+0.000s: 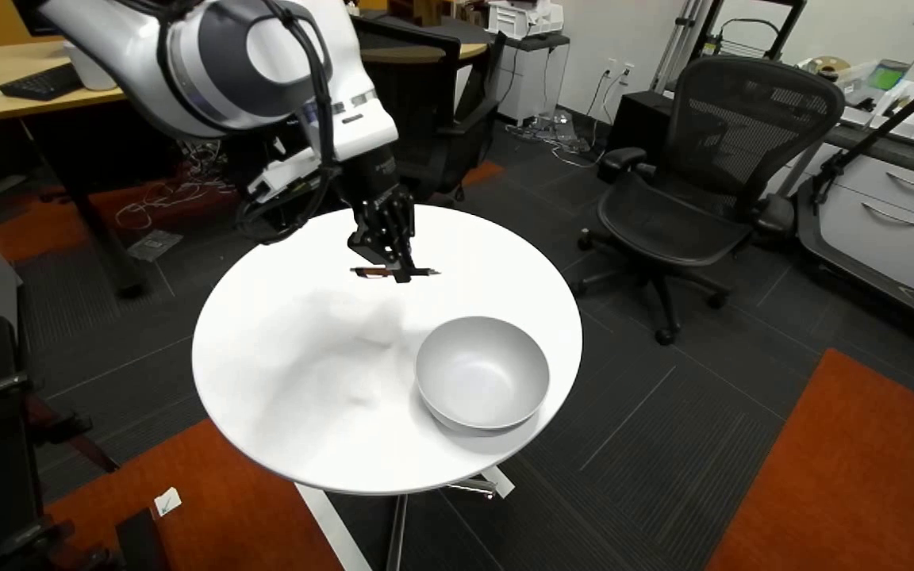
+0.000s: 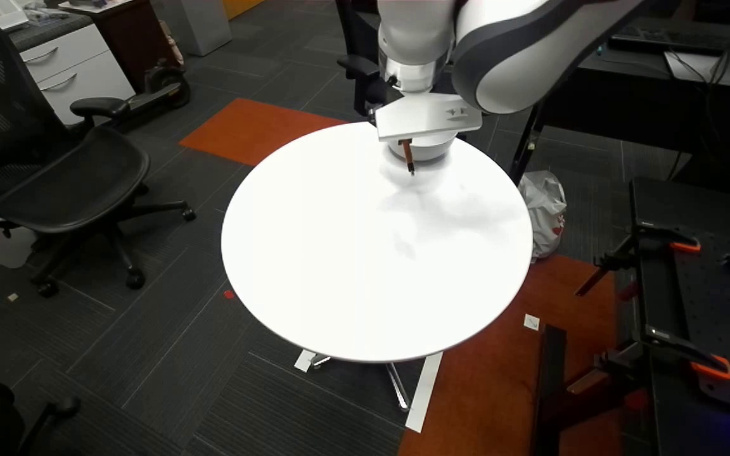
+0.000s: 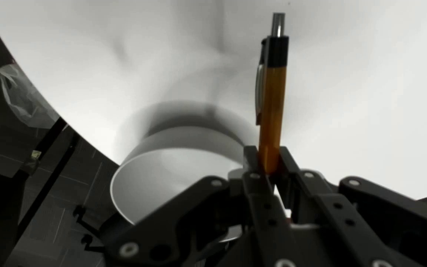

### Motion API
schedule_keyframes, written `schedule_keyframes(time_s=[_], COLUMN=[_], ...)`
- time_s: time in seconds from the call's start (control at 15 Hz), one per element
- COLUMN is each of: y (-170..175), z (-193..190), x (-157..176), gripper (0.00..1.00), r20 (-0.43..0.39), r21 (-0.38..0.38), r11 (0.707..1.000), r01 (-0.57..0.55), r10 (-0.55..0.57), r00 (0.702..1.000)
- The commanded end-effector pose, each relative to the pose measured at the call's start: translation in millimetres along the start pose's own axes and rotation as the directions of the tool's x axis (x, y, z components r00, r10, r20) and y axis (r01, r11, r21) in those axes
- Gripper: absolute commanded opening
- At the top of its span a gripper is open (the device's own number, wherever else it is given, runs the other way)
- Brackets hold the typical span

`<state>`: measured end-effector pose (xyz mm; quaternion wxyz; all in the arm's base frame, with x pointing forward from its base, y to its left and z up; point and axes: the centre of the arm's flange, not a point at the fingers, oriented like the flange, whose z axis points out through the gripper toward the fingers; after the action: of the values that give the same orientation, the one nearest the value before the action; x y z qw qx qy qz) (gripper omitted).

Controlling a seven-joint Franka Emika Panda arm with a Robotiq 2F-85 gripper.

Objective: Put the pen inside the bowl

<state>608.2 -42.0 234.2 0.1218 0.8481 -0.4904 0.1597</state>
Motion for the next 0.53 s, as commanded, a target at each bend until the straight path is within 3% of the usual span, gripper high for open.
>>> schedule_keyframes(time_s=[0.0,0.2,0.47], y=[25.4,33.4,49.8], z=[-16.2,-3.5,20.7], x=[-31.8,-45.4,-61.4], gripper=[0.04,0.04,0.04], r20=[0.010,0.060,0.119], r21=[0.061,0.069,0.025], r11=[0.996,0.990,0.979], r01=[0.059,0.120,0.204], r10=[-0.059,-0.124,-0.206], r00=[0.998,0.990,0.971])
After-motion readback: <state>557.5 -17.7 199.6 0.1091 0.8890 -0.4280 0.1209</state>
